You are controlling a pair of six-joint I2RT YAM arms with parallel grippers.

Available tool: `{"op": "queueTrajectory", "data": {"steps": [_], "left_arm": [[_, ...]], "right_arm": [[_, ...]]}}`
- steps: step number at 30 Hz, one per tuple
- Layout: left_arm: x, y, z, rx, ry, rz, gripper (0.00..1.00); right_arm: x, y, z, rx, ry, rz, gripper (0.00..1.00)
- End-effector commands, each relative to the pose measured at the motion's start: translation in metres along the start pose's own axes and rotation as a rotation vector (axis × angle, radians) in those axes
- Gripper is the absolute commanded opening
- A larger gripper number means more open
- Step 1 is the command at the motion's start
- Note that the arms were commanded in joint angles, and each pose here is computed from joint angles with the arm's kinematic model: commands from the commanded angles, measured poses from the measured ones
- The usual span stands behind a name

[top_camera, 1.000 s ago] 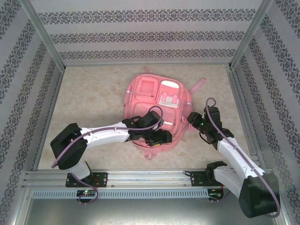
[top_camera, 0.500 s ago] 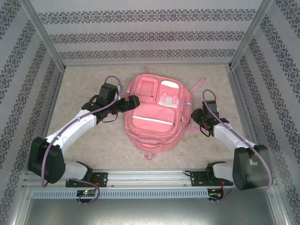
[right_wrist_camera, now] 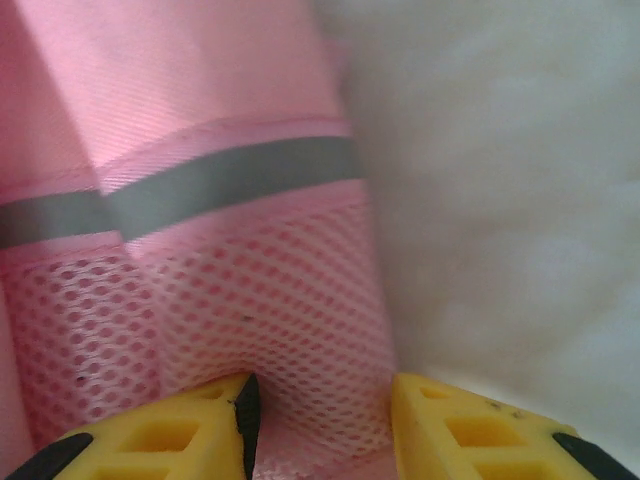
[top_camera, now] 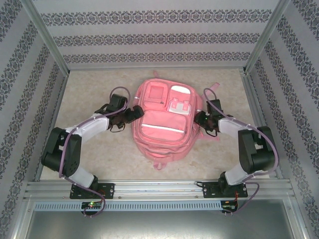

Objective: Pack books, pencil case, and school supplies into a backpack

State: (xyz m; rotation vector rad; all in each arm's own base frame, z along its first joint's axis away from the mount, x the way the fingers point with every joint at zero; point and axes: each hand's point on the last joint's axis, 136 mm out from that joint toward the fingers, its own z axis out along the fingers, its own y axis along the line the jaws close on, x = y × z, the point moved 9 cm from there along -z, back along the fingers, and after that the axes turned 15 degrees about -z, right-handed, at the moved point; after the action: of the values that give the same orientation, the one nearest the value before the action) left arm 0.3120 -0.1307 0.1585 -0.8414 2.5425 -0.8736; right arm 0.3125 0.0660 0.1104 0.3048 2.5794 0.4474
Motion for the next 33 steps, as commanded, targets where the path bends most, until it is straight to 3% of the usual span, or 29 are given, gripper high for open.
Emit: {"op": "queueTrajectory", "data": {"steps": [1, 5, 7, 9, 10, 12, 14, 18, 20, 23, 29, 31, 33], "left_arm": [[0.02, -0.002, -0.021, 0.078, 0.033, 0.007, 1.0], [0.017, -0.008, -0.056, 0.076, -0.067, 0.098, 1.0], [0.012, -0.013, -0.065, 0.08, -0.065, 0.136, 1.0], [0.005, -0.024, -0.073, 0.115, -0.016, 0.171, 1.0], [0.003, -0.03, -0.077, 0.148, 0.002, 0.203, 1.0], [0.0, -0.043, -0.091, 0.21, -0.027, 0.294, 1.0], [-0.006, -0.043, -0.107, 0.181, -0.166, 0.339, 1.0], [-0.018, -0.034, -0.134, 0.173, -0.535, 0.408, 1.0], [-0.022, -0.026, -0.137, 0.154, -0.646, 0.432, 1.0], [-0.016, -0.01, -0.129, 0.156, -0.727, 0.596, 1.0], [-0.008, 0.048, -0.114, -0.028, -0.936, 0.701, 1.0], [-0.006, 0.058, -0.105, -0.075, -0.928, 0.768, 1.0], [-0.01, 0.073, -0.094, -0.141, -0.909, 0.763, 1.0]], "right_arm": [[-0.014, 0.032, 0.004, -0.149, -0.01, -0.084, 0.41], [-0.012, 0.008, -0.018, 0.042, -0.133, -0.053, 0.49], [-0.013, 0.004, -0.038, 0.063, -0.199, -0.091, 0.59], [-0.018, 0.01, -0.064, 0.08, -0.266, -0.202, 0.75], [-0.019, 0.016, -0.076, 0.075, -0.302, -0.265, 0.97], [-0.017, 0.029, -0.106, -0.036, -0.38, -0.393, 0.98], [-0.013, 0.032, -0.133, -0.045, -0.473, -0.429, 0.98], [0.0, 0.019, -0.177, 0.105, -0.773, -0.405, 0.98], [0.007, 0.009, -0.185, 0.172, -0.867, -0.434, 0.98], [0.017, -0.001, -0.181, 0.239, -0.896, -0.488, 0.98], [0.04, -0.022, -0.145, 0.295, -0.982, -0.57, 0.98], [0.044, -0.023, -0.129, 0.303, -0.952, -0.673, 0.98], [0.045, -0.03, -0.117, 0.361, -0.902, -0.666, 0.98]]}}
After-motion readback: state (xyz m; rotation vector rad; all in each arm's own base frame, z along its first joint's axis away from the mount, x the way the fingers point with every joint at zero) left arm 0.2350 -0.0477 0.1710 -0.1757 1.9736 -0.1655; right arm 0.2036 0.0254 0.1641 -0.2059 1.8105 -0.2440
